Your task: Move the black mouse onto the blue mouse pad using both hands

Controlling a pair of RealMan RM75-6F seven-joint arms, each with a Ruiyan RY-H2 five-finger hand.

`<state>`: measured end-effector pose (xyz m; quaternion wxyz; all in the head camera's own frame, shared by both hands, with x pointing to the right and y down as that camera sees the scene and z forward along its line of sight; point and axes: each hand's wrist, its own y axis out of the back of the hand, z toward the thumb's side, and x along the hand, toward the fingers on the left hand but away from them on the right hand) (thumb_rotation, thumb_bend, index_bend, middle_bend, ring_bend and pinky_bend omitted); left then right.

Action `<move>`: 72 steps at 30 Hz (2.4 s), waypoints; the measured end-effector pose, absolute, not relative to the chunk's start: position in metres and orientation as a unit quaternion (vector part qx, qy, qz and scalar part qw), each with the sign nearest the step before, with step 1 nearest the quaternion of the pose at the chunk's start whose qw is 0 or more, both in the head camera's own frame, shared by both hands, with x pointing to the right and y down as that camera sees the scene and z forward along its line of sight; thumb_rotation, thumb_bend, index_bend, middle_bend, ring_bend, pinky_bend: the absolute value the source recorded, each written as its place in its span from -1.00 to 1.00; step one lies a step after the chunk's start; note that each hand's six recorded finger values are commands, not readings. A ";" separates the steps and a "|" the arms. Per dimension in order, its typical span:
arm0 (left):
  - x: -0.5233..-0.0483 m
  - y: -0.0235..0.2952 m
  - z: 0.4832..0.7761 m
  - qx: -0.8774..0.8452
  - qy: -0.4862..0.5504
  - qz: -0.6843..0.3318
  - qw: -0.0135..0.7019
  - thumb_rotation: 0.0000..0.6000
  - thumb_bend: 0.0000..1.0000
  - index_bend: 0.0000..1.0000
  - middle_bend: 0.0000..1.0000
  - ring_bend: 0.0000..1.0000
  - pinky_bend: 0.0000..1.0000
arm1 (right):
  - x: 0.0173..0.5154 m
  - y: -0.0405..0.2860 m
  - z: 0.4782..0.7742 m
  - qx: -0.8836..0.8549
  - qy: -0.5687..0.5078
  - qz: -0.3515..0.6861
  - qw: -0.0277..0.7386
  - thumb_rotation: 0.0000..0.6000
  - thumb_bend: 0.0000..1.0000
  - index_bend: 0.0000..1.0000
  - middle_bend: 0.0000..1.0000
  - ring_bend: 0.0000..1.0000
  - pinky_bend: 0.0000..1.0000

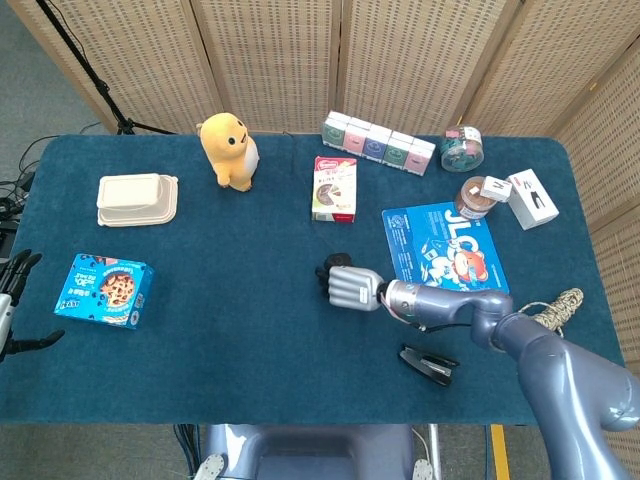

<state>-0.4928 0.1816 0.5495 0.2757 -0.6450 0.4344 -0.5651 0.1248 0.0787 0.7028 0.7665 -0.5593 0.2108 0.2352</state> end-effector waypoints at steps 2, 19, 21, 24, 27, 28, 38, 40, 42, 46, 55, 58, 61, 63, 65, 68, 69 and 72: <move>-0.491 0.182 0.550 -0.646 0.432 -0.565 0.277 1.00 -0.85 -1.00 -1.00 -1.00 -1.00 | 0.142 0.068 0.696 -0.544 0.218 0.245 0.772 1.00 0.10 0.07 -0.31 -0.64 -0.38; -0.478 0.188 0.558 -0.644 0.414 -0.576 0.287 1.00 -0.85 -1.00 -1.00 -1.00 -1.00 | 0.274 0.043 0.698 -0.491 0.263 0.330 0.762 1.00 0.22 0.05 -0.32 -0.64 -0.41; -0.477 0.189 0.559 -0.644 0.413 -0.577 0.286 1.00 -0.85 -1.00 -1.00 -1.00 -1.00 | 0.278 0.044 0.701 -0.494 0.262 0.332 0.760 1.00 0.22 0.05 -0.32 -0.64 -0.41; -0.478 0.188 0.560 -0.643 0.413 -0.579 0.286 1.00 -0.85 -1.00 -1.00 -1.00 -1.00 | 0.281 0.048 0.708 -0.500 0.262 0.335 0.755 1.00 0.22 0.05 -0.32 -0.64 -0.41; -0.479 0.188 0.560 -0.641 0.414 -0.580 0.285 1.00 -0.85 -1.00 -1.00 -1.00 -1.00 | 0.284 0.052 0.715 -0.503 0.265 0.337 0.750 1.00 0.22 0.05 -0.32 -0.66 -0.44; -0.479 0.188 0.560 -0.641 0.415 -0.579 0.284 1.00 -0.85 -1.00 -1.00 -1.00 -1.00 | 0.284 0.054 0.718 -0.503 0.266 0.337 0.750 1.00 0.22 0.04 -0.33 -0.69 -0.47; -0.482 0.187 0.561 -0.641 0.416 -0.581 0.281 1.00 -0.85 -1.00 -1.00 -1.00 -1.00 | 0.286 0.059 0.731 -0.488 0.280 0.332 0.757 1.00 0.22 0.02 -0.35 -0.77 -0.55; -0.483 0.187 0.561 -0.640 0.417 -0.581 0.279 1.00 -0.85 -1.00 -1.00 -1.00 -1.00 | 0.291 0.059 0.733 -0.486 0.286 0.339 0.753 1.00 0.22 0.01 -0.36 -0.78 -0.56; -0.483 0.187 0.561 -0.640 0.417 -0.582 0.279 1.00 -0.85 -1.00 -1.00 -1.00 -1.00 | 0.295 0.058 0.735 -0.484 0.291 0.344 0.750 1.00 0.21 -0.04 -0.39 -0.81 -0.58; -0.482 0.187 0.562 -0.640 0.416 -0.582 0.279 1.00 -0.85 -1.00 -1.00 -1.00 -1.00 | 0.304 0.056 0.736 -0.480 0.296 0.357 0.745 1.00 0.21 -0.59 -0.70 -0.98 -0.71; -0.479 0.188 0.563 -0.642 0.412 -0.583 0.281 1.00 -0.85 -1.00 -1.00 -1.00 -1.00 | 0.310 0.055 0.733 -0.476 0.292 0.361 0.746 1.00 0.21 -1.00 -1.00 -1.00 -0.93; -0.479 0.188 0.562 -0.642 0.412 -0.582 0.281 1.00 -0.85 -1.00 -1.00 -1.00 -1.00 | 0.309 0.056 0.732 -0.476 0.291 0.357 0.749 1.00 0.21 -1.00 -1.00 -1.00 -0.95; -0.480 0.188 0.562 -0.642 0.415 -0.581 0.279 1.00 -0.85 -1.00 -1.00 -1.00 -1.00 | 0.308 0.056 0.728 -0.474 0.289 0.350 0.755 1.00 0.21 -1.00 -1.00 -1.00 -0.96; -0.480 0.187 0.561 -0.643 0.415 -0.580 0.279 1.00 -0.85 -1.00 -1.00 -1.00 -1.00 | 0.308 0.055 0.724 -0.472 0.287 0.345 0.758 1.00 0.21 -1.00 -1.00 -1.00 -0.97; -0.480 0.187 0.561 -0.643 0.415 -0.579 0.279 1.00 -0.85 -1.00 -1.00 -1.00 -1.00 | 0.308 0.053 0.719 -0.470 0.284 0.339 0.764 1.00 0.21 -1.00 -1.00 -1.00 -0.98; -0.481 0.188 0.560 -0.645 0.415 -0.578 0.278 1.00 -0.85 -1.00 -1.00 -1.00 -1.00 | 0.308 0.052 0.710 -0.469 0.275 0.332 0.771 1.00 0.21 -1.00 -1.00 -1.00 -0.98; -0.481 0.188 0.560 -0.646 0.415 -0.577 0.278 1.00 -0.85 -1.00 -1.00 -1.00 -1.00 | 0.308 0.051 0.707 -0.470 0.270 0.330 0.773 1.00 0.21 -1.00 -1.00 -1.00 -0.98; -0.482 0.189 0.558 -0.647 0.417 -0.575 0.275 1.00 -0.85 -1.00 -1.00 -1.00 -1.00 | 0.307 0.051 0.693 -0.478 0.244 0.321 0.781 1.00 0.21 -1.00 -1.00 -1.00 -0.98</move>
